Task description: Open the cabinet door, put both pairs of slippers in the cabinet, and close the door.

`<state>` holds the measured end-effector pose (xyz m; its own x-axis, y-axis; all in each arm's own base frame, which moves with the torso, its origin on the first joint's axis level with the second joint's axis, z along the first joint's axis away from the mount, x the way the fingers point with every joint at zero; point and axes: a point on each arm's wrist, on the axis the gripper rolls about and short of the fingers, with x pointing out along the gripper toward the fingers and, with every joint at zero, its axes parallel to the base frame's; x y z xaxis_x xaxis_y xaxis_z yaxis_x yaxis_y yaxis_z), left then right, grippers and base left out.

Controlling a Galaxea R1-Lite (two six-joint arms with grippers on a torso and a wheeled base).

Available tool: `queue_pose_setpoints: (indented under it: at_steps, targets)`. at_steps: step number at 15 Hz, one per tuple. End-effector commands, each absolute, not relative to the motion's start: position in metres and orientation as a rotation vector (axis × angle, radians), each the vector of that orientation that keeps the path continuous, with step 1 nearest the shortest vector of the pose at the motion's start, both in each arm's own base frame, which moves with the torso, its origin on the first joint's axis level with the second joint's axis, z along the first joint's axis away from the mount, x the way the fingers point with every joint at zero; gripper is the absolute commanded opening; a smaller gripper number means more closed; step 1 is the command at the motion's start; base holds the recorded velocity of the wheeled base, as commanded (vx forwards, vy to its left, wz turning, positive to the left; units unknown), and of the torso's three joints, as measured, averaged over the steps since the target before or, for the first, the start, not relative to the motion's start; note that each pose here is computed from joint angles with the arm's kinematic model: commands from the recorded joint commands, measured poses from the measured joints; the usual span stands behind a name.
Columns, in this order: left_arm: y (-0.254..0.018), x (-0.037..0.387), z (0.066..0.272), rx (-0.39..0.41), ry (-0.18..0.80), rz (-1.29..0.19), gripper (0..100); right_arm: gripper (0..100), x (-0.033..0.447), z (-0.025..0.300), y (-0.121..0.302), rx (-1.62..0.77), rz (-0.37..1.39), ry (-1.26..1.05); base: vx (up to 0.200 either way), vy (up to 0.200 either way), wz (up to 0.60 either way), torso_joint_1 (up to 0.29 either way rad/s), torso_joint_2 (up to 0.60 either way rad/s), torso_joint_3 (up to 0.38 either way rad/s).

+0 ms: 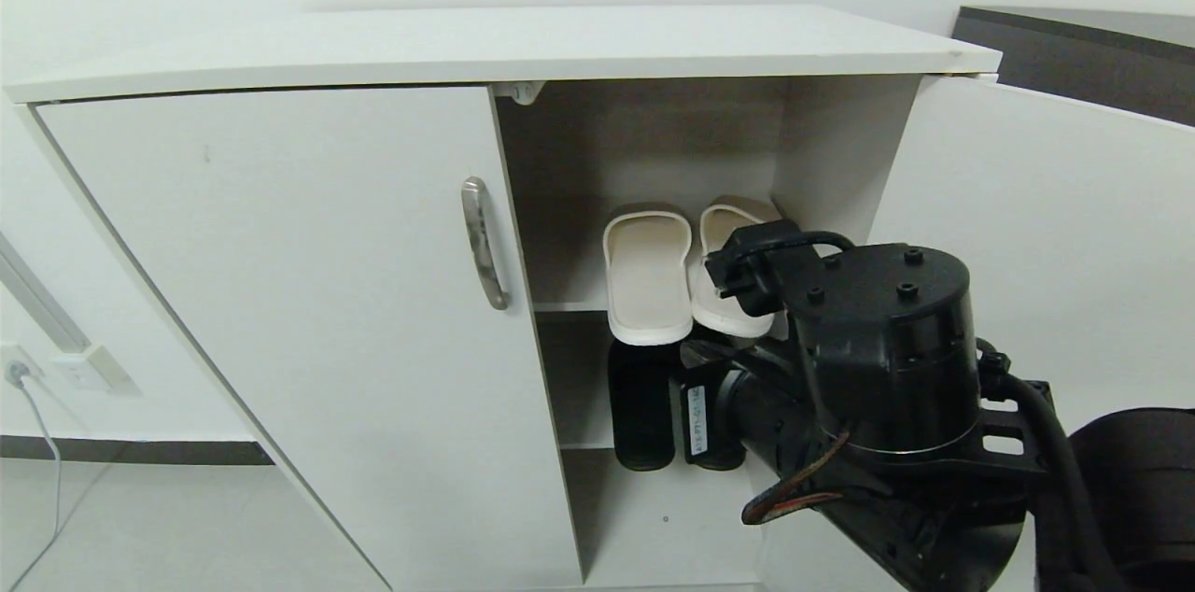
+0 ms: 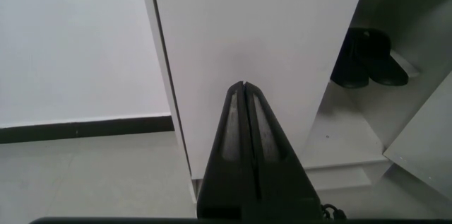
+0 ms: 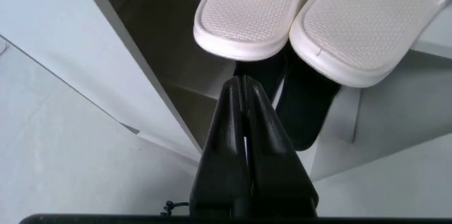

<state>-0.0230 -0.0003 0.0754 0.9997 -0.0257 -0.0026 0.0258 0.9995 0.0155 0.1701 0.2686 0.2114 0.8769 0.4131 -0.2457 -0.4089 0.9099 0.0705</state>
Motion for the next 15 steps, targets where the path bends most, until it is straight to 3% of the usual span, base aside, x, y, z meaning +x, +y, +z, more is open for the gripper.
queue_pose_setpoints:
  at_steps: [1, 15]
  targets:
    - [-0.0003, -0.0229, 0.0753, 0.015, 0.004, -0.026, 0, 0, 0.1705, 0.2089, 0.2698, 0.01, 0.428, 0.265, -0.2, 0.0, 0.0, 0.007, 0.0, 0.007]
    - [-0.0003, -0.0229, 0.0754, 0.014, 0.003, -0.025, 0, 0, 0.1725, 0.2033, 0.2675, -0.007, 0.421, 0.278, -0.2, 0.0, 0.0, 0.002, 0.0, 0.004]
